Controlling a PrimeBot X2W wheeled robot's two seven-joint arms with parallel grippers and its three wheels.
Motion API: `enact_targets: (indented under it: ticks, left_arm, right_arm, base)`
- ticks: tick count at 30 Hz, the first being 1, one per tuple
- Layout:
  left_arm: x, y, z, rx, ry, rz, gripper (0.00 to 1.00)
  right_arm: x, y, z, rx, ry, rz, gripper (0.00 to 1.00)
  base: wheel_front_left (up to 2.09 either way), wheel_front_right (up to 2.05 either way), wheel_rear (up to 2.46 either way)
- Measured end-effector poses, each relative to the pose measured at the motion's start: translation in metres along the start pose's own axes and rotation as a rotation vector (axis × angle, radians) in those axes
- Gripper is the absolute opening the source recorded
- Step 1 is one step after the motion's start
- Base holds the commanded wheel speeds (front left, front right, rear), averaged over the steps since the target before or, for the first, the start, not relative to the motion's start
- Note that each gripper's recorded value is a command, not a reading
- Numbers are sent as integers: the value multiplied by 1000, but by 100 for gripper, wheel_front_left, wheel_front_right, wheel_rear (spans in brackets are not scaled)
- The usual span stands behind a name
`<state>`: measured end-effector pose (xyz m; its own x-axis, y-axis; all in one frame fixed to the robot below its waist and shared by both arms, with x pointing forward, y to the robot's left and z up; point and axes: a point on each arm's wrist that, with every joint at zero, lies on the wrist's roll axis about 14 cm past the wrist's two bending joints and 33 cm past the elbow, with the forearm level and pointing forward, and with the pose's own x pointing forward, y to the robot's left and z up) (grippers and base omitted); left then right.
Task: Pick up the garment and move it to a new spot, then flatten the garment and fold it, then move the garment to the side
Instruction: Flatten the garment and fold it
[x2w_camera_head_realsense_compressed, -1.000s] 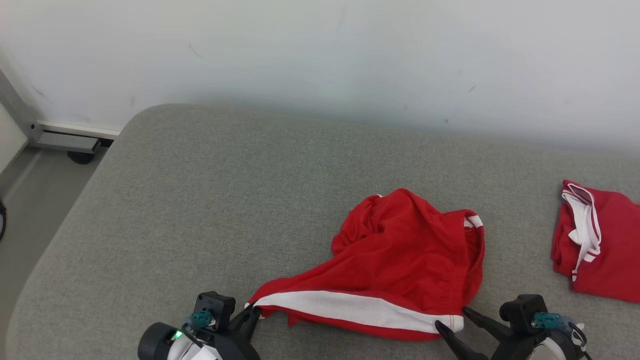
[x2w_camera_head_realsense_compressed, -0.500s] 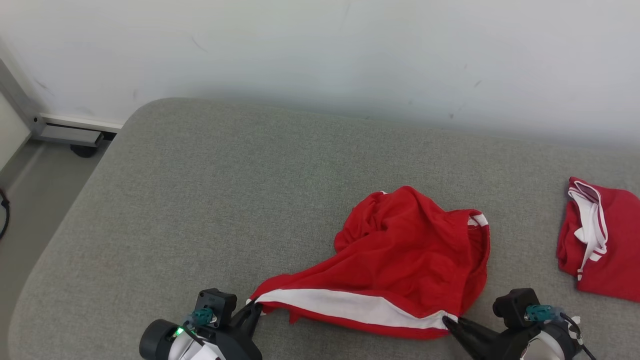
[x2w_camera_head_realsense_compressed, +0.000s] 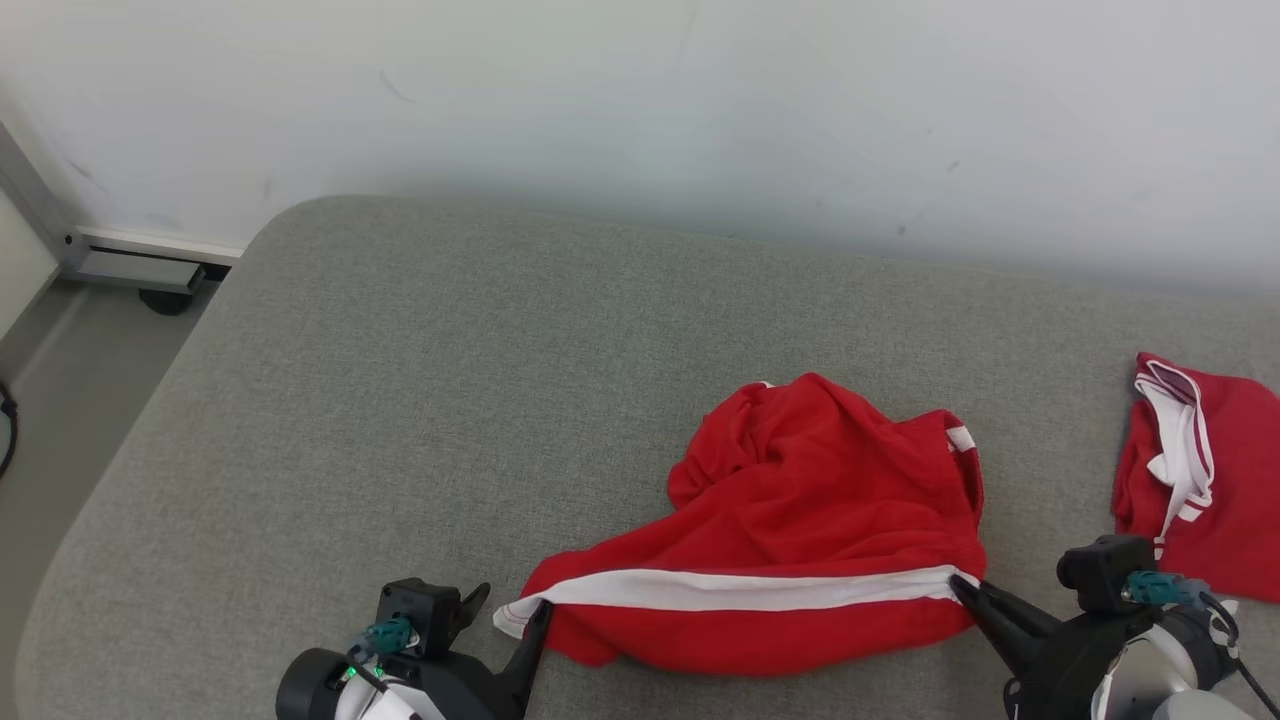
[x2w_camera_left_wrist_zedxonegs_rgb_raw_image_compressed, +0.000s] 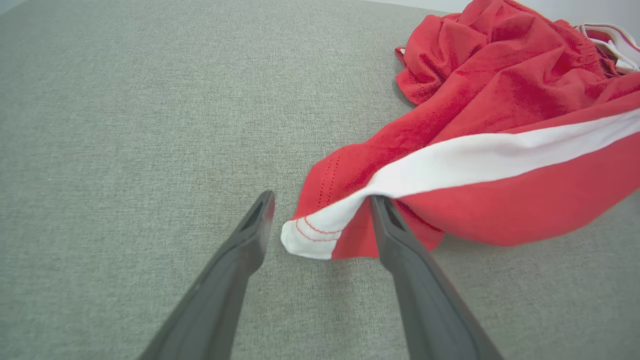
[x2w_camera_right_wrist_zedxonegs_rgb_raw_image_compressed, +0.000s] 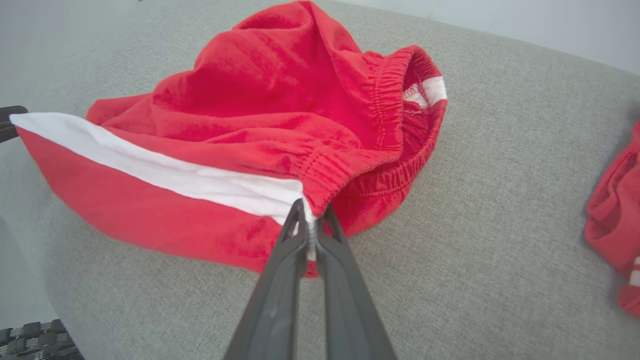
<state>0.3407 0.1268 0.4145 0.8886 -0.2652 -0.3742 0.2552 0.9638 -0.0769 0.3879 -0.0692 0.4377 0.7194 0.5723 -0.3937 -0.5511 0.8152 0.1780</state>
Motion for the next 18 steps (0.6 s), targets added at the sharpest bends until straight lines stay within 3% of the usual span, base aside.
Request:
enact_targets:
  ticks: [5, 12, 18]
  left_arm:
    - [-2, -1, 13, -48, -48, 0, 100]
    - [-9, -17, 4, -233, -26, -36, 100]
    - [-11, -9, -11, -212, 44, -15, 100]
  right_arm:
    - [-3, -9, -2, 0, 6, -26, 0]
    - [-1, -6, 1, 2, -1, -21, 0]
    - [0, -5, 0, 4, 5, -18, 0]
  base:
    - [0, 0, 0]
    - [0, 0, 0]
    - [0, 0, 0]
